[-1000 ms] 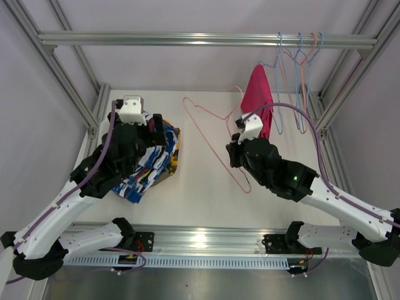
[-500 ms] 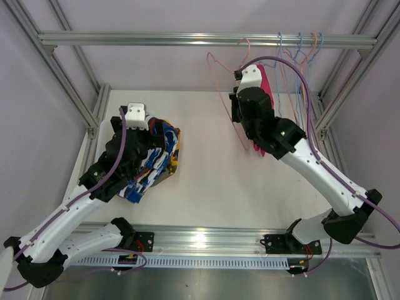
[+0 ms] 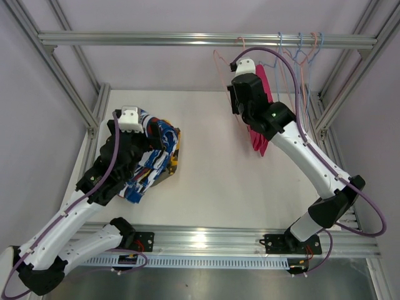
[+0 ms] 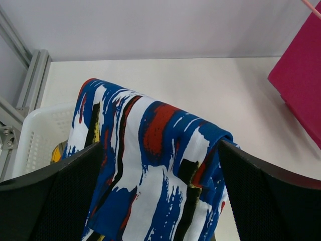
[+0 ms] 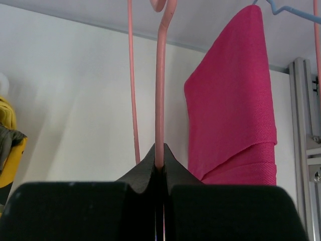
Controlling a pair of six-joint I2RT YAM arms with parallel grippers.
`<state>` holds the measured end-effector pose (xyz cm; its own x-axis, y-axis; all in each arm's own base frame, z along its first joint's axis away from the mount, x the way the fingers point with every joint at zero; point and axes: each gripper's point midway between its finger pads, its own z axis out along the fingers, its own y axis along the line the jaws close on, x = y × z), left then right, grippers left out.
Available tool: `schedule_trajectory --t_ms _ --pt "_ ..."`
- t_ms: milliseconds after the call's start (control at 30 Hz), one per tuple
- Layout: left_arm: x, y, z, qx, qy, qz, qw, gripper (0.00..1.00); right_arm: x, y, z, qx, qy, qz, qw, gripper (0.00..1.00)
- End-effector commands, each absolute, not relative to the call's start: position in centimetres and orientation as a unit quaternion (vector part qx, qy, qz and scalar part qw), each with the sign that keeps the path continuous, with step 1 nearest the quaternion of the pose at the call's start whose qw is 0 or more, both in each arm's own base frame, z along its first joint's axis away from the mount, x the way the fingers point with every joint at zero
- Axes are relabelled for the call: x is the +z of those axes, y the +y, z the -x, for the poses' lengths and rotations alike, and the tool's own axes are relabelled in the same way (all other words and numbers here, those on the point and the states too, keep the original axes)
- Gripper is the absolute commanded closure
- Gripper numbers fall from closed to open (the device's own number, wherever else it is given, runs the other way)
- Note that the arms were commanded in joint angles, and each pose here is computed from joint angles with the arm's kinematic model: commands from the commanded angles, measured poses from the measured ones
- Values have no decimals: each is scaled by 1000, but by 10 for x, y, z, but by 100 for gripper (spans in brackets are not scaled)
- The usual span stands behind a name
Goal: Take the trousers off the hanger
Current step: Place the hanger at the clothesline.
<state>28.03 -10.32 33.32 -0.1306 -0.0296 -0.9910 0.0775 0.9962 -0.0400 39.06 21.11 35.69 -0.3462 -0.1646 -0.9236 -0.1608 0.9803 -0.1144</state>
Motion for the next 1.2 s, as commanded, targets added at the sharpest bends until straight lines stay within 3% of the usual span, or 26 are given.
schedule_trajectory --t_ms 0,600,1167 --pt "342 -108 -279 -71 740 -11 668 1 401 214 -389 22 792 95 602 100" --pt "340 -115 -276 -91 741 -24 665 1 437 194 -398 4 772 79 631 100" --pt "344 -120 -272 -108 740 -33 663 1 400 192 -464 -7 799 70 597 100"
